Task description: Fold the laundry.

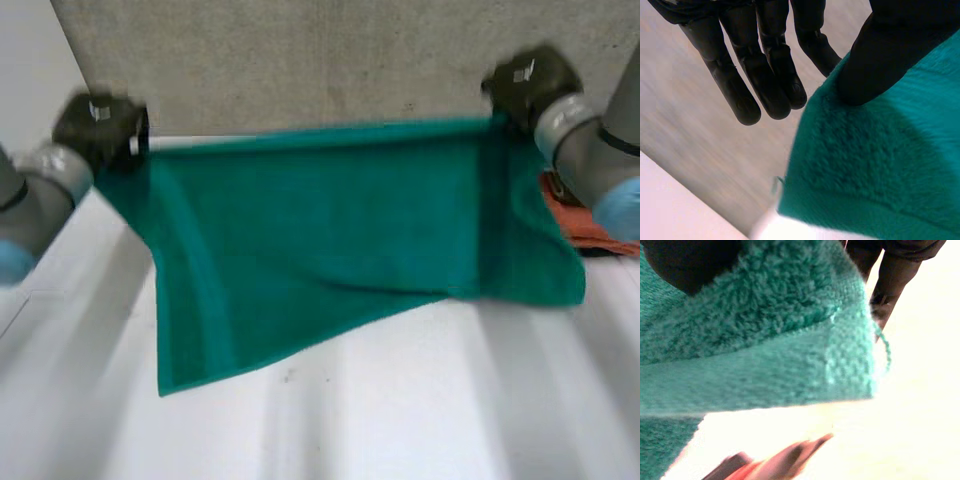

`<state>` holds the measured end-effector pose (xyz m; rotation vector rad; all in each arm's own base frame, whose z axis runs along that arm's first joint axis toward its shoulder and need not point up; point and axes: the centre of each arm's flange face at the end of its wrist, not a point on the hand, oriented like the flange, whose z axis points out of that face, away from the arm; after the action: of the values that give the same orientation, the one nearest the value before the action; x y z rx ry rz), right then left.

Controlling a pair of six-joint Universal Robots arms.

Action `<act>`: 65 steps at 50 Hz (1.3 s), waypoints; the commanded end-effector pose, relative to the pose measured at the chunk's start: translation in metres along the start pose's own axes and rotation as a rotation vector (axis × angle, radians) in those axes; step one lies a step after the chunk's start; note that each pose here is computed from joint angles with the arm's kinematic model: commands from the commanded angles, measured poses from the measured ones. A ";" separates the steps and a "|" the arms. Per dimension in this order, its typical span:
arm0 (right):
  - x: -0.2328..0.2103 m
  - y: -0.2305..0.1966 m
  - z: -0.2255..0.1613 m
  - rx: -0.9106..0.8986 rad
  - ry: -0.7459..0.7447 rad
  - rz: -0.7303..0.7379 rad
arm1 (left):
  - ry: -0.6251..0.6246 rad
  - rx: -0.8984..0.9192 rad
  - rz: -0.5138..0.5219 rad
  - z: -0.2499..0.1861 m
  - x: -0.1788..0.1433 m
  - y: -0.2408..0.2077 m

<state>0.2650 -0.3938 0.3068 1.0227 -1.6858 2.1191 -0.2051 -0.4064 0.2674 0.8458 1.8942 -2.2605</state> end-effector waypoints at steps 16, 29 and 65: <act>0.016 -0.023 0.039 0.414 0.249 0.119 | -0.261 0.471 0.002 0.022 -0.020 -0.071; -0.087 0.091 0.017 -0.005 -0.133 0.162 | -0.012 -0.004 -0.021 -0.034 0.061 0.042; -0.067 0.118 -0.086 -0.412 -0.425 -0.144 | 0.209 -0.273 0.385 -0.100 0.082 0.051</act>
<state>0.2028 -0.2872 0.1798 1.6140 -2.1042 1.2557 -0.1975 -0.2352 0.1854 1.3917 2.0580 -1.4945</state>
